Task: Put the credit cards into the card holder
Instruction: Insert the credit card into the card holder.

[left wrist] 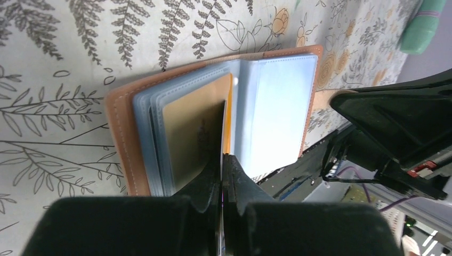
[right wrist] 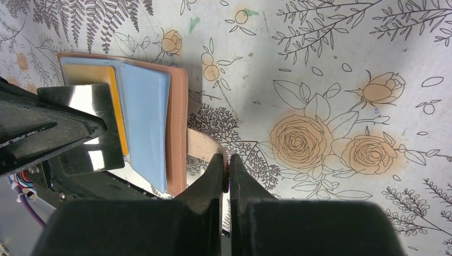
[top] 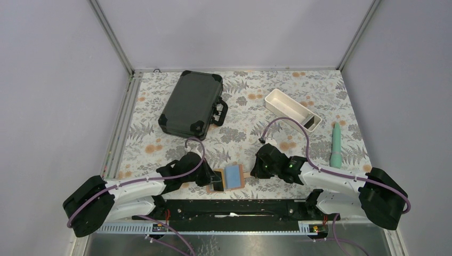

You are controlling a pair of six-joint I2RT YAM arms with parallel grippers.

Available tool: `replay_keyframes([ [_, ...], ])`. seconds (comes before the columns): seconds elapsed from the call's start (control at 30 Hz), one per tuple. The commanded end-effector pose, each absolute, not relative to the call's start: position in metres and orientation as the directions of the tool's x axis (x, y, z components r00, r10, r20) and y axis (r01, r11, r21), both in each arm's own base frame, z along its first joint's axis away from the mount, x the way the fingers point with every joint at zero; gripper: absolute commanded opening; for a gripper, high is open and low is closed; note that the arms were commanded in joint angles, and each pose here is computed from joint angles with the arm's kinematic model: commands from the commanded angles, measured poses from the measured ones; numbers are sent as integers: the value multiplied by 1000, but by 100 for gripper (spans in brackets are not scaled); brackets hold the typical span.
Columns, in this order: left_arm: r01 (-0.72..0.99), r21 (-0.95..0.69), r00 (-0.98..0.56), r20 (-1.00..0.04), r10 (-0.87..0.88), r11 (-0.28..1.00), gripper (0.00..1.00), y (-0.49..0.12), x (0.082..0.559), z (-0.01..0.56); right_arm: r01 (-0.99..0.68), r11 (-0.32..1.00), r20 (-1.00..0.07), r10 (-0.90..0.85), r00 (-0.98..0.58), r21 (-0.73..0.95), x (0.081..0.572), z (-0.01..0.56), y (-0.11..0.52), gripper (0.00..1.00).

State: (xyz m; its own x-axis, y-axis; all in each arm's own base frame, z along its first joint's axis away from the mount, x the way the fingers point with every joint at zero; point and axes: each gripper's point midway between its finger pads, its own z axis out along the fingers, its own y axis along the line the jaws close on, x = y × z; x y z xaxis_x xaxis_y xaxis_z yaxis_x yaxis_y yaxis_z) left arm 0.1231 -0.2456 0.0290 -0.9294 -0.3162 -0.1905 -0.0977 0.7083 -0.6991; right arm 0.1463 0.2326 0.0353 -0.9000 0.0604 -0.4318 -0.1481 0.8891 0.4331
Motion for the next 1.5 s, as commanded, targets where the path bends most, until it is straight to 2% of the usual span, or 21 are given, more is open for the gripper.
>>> replay_keyframes([
  [0.0,-98,-752,-924,-174,-340,652,0,-247,124,37,-168,891,-450,44,-892,421,149,41,235,0],
  [0.17,55,-805,-896,-300,-327,590,0,-249,131,67,-146,911,-456,51,-888,386,150,38,227,1],
  [0.2,92,-814,-886,-330,-327,574,0,-249,132,76,-135,918,-463,57,-884,372,152,39,223,9],
  [0.3,207,-825,-851,-417,-319,526,0,-250,134,105,-112,937,-506,76,-859,331,159,50,210,48],
  [0.33,244,-828,-839,-441,-319,505,0,-251,135,117,-107,941,-526,82,-846,320,162,56,206,55],
  [0.47,390,-835,-781,-523,-341,388,0,-255,132,166,-112,943,-601,105,-793,313,173,91,197,70],
  [0.6,518,-803,-723,-595,-350,294,0,-257,125,208,-277,843,-651,110,-751,462,169,143,227,74],
  [0.77,616,-769,-709,-636,-304,171,0,-267,109,244,-518,514,-649,104,-754,684,135,212,285,70],
  [0.97,667,-741,-687,-652,-320,77,0,-273,101,274,-602,162,-618,83,-781,782,99,253,317,55],
  [1.2,667,-744,-669,-623,-406,45,0,-267,105,293,-626,119,-633,23,-774,770,86,252,316,46],
  [1.4,661,-750,-677,-616,-403,38,0,-268,105,293,-629,93,-633,22,-774,772,84,255,319,39],
  [1.47,663,-748,-679,-618,-396,32,0,-268,103,294,-627,81,-630,24,-776,775,83,256,320,34],
])
